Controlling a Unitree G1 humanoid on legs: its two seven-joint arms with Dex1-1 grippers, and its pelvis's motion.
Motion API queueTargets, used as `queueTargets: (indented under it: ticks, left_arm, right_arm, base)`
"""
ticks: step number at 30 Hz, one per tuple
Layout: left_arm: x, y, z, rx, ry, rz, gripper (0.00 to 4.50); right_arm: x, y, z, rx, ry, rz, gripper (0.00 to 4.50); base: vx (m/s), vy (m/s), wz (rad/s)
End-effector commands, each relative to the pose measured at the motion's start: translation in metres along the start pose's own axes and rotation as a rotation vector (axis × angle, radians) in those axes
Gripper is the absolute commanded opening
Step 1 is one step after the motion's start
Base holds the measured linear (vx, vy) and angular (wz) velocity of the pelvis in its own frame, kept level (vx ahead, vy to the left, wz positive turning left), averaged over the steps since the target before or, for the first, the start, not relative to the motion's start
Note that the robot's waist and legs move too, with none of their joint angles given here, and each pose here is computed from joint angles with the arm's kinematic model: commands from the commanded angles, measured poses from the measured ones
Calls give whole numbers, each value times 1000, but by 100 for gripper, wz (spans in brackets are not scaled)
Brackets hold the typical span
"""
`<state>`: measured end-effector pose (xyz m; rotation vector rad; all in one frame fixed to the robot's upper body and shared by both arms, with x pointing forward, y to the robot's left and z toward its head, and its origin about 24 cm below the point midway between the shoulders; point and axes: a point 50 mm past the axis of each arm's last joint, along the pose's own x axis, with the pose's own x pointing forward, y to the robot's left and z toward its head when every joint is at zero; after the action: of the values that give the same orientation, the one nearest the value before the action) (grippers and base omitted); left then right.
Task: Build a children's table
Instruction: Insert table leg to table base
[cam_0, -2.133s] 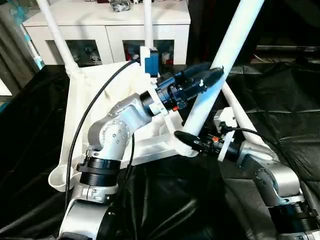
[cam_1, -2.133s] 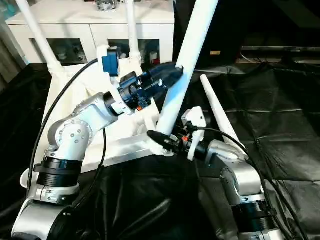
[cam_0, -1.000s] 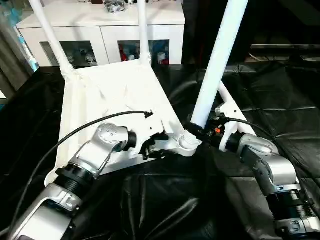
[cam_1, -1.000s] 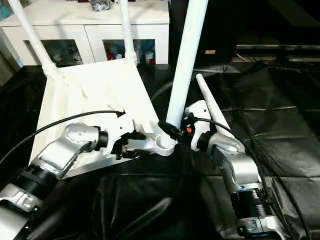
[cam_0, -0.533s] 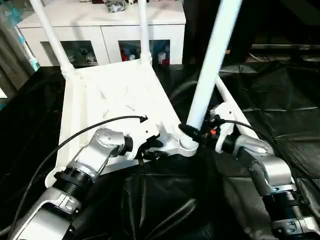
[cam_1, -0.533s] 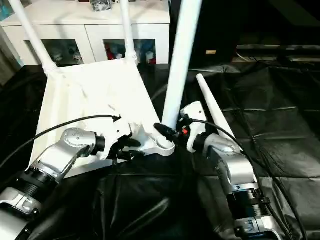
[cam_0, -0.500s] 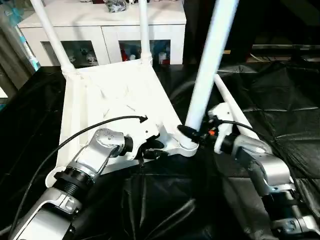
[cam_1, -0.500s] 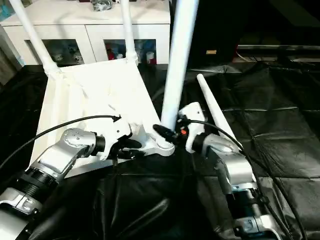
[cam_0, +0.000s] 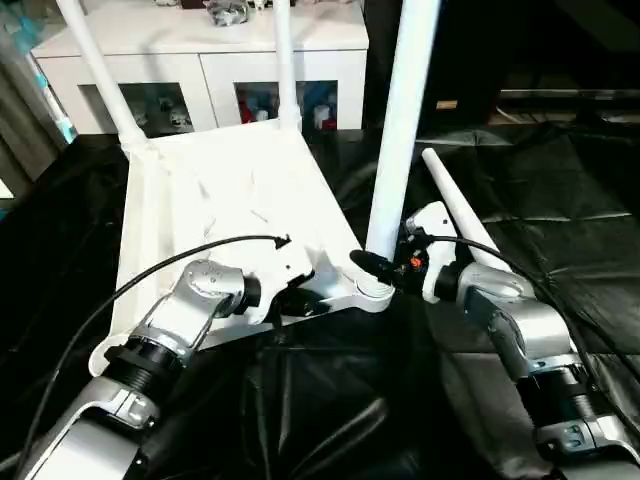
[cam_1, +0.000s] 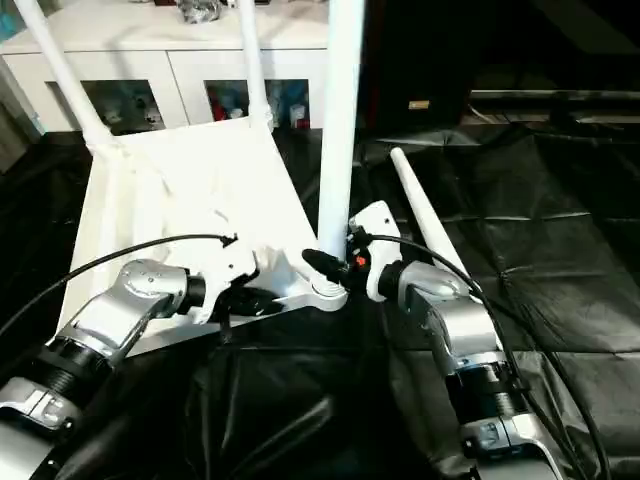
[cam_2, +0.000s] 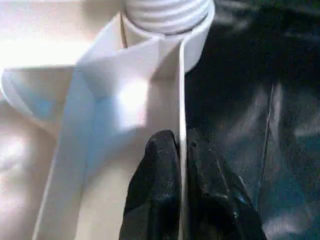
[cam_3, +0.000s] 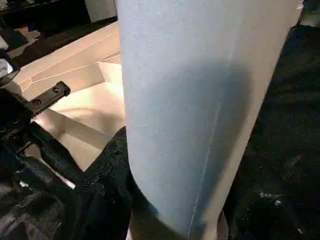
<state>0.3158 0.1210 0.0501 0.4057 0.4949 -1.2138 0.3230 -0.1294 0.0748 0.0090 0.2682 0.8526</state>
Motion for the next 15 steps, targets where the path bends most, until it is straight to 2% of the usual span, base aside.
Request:
queueTargets:
  ticks: [1,8,15]
  left_arm:
    - [-2,1,-4,1,18,3,5]
    - [-3,3,1,-11,-46,-11,0]
    - [-4,3,3,-16,-67,-12,0]
  right_arm:
    - [4,-1,2,-14,18,-2,191]
    - [8,-2,-6,7,81,20,191]
    - [7,-9,-4,84,29,-15,191]
  base:
    - [0,0,0]
    - [0,0,0]
    - [0,0,0]
